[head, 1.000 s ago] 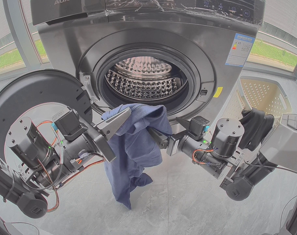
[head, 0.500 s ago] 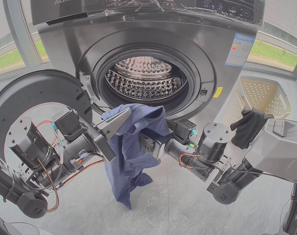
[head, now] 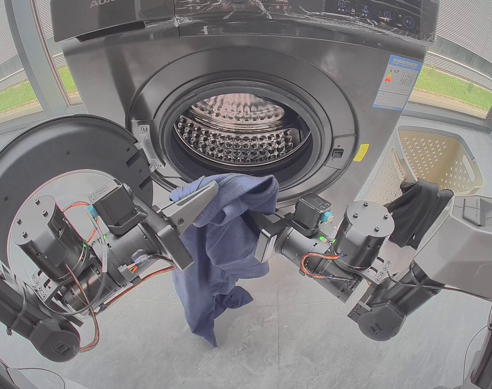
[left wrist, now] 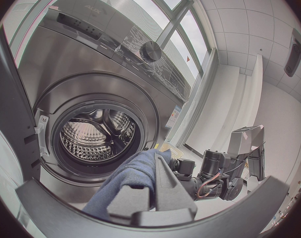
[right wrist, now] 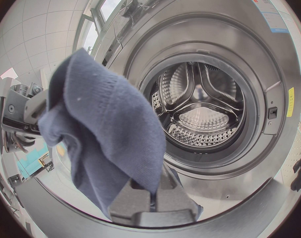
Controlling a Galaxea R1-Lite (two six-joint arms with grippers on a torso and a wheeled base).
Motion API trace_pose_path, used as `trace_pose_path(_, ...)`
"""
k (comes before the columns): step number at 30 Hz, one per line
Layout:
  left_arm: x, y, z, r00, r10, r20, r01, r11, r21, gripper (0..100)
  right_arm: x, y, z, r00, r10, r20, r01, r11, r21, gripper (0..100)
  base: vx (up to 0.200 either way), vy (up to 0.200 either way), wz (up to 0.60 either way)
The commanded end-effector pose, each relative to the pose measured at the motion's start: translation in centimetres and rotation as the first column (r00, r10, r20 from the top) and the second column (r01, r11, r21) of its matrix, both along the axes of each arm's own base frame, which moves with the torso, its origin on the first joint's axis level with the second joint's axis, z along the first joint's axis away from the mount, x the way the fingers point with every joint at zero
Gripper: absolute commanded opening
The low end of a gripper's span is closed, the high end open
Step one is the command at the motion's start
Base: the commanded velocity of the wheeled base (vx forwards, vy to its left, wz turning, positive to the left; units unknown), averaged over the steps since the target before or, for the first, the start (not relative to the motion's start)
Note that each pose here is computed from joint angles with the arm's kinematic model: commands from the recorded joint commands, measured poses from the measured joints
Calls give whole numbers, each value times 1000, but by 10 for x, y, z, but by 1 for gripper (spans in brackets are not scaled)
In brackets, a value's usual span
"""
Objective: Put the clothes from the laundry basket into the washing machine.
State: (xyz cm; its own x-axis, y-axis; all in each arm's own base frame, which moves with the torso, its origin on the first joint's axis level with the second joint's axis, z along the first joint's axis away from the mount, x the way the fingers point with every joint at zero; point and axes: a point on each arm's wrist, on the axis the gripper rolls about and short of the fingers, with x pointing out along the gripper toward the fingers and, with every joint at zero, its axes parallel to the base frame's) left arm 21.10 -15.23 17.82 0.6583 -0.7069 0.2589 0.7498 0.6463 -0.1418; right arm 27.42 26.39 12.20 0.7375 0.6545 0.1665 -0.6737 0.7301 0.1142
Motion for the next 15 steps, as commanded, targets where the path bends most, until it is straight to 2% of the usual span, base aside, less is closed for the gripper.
trace_pose_path(1,1,0,-1,1000,0,-11,0,1000,-4,0,-16,-6,16,1000,16,15,-16,1000,15,0,0,0,0)
trace_pose_path(5,0,0,-2,1000,-6,-15,6,1000,-5,0,-27,-12,25,999,22,23,-23,999,24,0,0,0,0)
trace_pose_path(6,-1,1,-1,1000,-14,-15,14,1000,-4,100,-32,-15,31,999,24,30,-25,999,33,0,0,0,0)
trace_pose_path(11,2,2,-6,998,-19,-56,18,1000,-19,100,-45,-33,54,998,13,68,-18,997,72,0,0,0,0)
trace_pose_path(15,9,-2,-20,995,-5,-104,6,1000,10,100,-50,-42,71,995,-3,103,-8,994,107,0,0,0,0)
